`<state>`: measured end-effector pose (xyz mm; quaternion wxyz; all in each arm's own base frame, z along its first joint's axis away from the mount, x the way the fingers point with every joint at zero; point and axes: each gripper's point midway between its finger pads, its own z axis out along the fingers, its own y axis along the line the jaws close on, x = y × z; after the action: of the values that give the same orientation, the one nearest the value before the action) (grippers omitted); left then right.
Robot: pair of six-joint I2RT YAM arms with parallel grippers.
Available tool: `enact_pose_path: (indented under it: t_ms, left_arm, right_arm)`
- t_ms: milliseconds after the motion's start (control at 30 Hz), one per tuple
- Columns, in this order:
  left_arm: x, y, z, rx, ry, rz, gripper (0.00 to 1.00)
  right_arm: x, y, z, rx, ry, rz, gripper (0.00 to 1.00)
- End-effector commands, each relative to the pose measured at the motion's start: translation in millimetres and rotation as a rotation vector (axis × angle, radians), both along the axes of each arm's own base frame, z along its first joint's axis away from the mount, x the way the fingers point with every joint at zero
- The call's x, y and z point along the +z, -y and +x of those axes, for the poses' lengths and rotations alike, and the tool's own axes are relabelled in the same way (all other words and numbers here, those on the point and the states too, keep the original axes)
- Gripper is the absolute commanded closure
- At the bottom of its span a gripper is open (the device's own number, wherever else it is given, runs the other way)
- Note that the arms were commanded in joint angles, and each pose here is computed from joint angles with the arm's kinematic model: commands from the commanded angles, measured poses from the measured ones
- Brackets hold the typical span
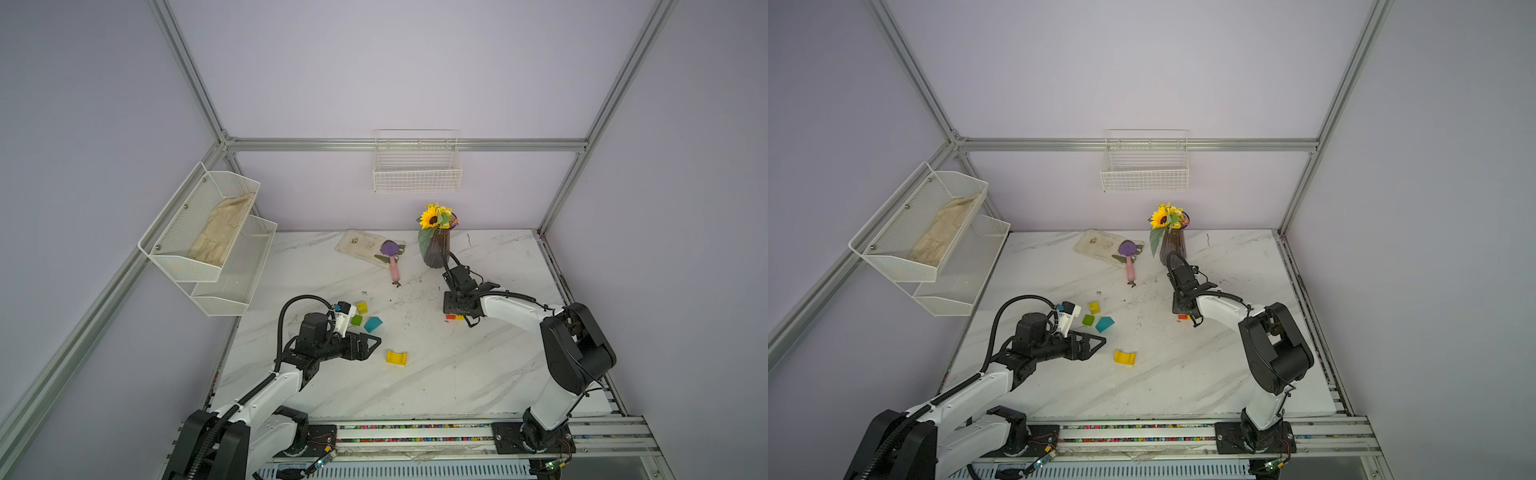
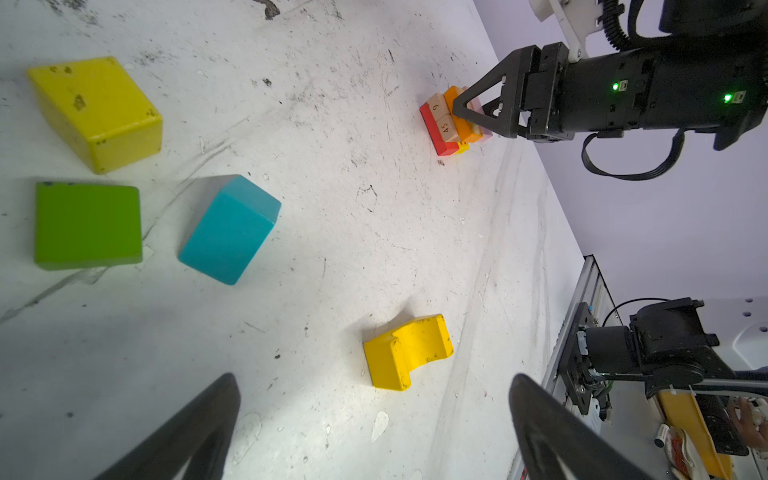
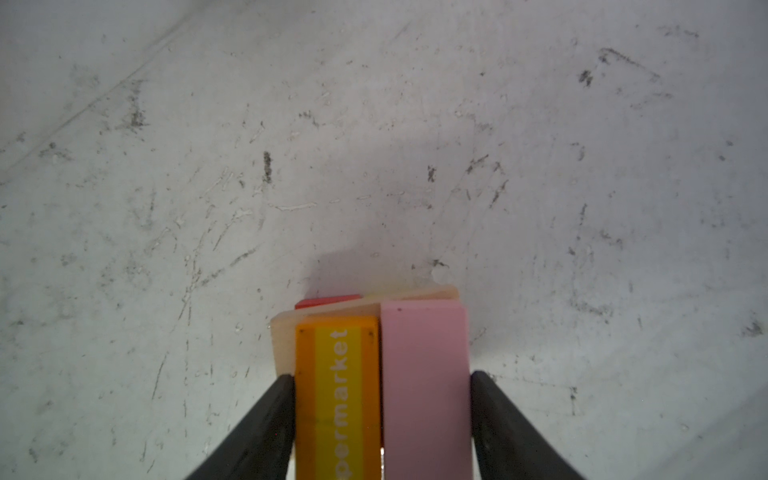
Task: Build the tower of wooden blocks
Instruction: 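Open the right gripper and adjust it over the stack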
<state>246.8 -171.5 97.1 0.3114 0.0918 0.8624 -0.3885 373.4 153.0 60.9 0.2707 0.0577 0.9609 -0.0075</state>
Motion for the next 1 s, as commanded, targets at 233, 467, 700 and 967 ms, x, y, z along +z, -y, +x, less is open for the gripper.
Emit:
enact_pose_path:
  t_ms: [233,467,700,967]
  left_arm:
    - [15.2,5.9,6.5,-0.026,0.062,-0.012,0.00]
    - [15.5,6.1,6.5,-0.027,0.063,-0.012,0.00]
    - [15.3,6.2,6.6,-0.027,0.063,-0.012,0.00]
    - [15.1,6.1,6.4,-0.027,0.063,-0.012,0.00]
  right_arm:
    - [-11.9,5.9,-2.1,0.006,-0.031,-0.042,0.37]
    - [-9.7,7.6,1.0,0.008,-0.022,-0.063,0.31]
    - [-8.6,6.5,2.7,0.020,-0.020,-0.067,0.22]
    - [-5.9,5.1,7.6,0.038,-0.011,-0.082,0.23]
